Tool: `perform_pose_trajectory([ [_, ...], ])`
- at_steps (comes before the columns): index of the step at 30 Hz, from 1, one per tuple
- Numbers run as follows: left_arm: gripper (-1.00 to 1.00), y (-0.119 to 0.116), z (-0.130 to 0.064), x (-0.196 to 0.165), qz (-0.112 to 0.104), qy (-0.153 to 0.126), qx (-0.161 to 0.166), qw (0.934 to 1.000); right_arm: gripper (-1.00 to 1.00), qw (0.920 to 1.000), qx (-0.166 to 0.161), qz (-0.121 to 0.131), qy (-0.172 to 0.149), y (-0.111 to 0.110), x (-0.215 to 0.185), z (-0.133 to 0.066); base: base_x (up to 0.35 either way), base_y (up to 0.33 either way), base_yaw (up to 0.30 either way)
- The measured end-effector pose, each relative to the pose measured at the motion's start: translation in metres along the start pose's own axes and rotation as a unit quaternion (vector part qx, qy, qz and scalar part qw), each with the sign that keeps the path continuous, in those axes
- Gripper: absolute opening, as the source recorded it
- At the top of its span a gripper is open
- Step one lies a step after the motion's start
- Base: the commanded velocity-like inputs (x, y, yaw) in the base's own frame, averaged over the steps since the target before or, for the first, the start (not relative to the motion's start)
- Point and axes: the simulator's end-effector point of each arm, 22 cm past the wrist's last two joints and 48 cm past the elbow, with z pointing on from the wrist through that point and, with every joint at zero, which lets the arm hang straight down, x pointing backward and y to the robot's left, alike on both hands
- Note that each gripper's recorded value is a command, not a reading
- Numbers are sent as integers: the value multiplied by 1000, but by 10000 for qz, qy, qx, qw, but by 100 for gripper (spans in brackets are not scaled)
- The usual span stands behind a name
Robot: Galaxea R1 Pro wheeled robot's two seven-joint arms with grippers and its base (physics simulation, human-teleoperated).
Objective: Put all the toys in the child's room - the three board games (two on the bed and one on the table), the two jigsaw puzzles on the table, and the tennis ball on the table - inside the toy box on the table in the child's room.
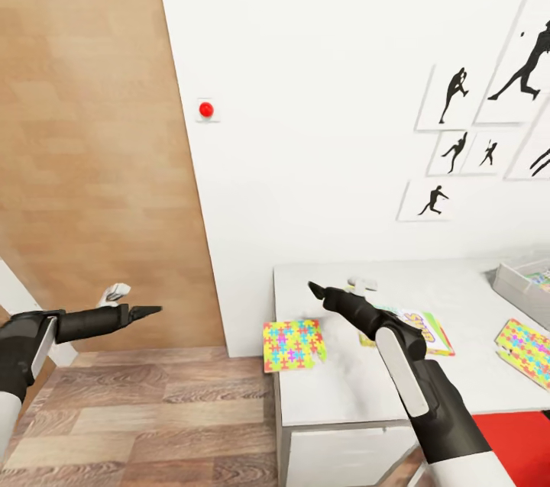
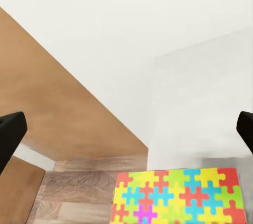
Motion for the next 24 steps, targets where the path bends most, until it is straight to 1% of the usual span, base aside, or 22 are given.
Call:
perform_pose_trajectory([
  [2, 100, 3, 5, 1, -2, 4, -152, 9999, 100, 9998, -192, 82, 11, 9, -1, -2, 0, -224, -41],
  [5, 100, 4, 13, 4, -7, 11, -260, 9997, 100, 9992, -375, 136, 11, 17, -3, -4, 0, -256, -21],
  [8, 100, 3, 22, 7, -23, 21, -323, 9995, 100, 9987, -474, 161, 10, 22, -4, -5, 0, -267, -7],
  [10, 100, 2, 24, 7, -12, 15, -346, 9994, 100, 9986, -498, 170, 11, 23, -4, -6, 0, -155, -3],
  [15, 100, 1, 27, 7, 42, -12, -361, 9993, 100, 9980, -582, 231, 23, 26, -4, -7, 0, -47, -1],
  [17, 100, 1, 28, 7, 48, -15, -362, 9993, 100, 9962, -804, 316, 65, 36, -4, -9, 0, -97, 0],
  [18, 100, 1, 28, 6, 48, -19, -363, 9993, 100, 9944, -993, 363, 88, 45, -4, -11, 0, -113, 0],
  [20, 100, 1, 28, 6, 50, -20, -361, 9993, 100, 9922, -1178, 391, 105, 54, -5, -13, 0, -95, 0],
  [22, 100, 1, 28, 6, 51, -20, -350, 9994, 100, 9867, -1567, 403, 115, 73, -8, -20, 0, -50, 0],
  [24, 100, 0, 27, 6, 47, -17, -326, 9995, 100, 9830, -1789, 400, 121, 83, -10, -24, 0, -26, 0],
])
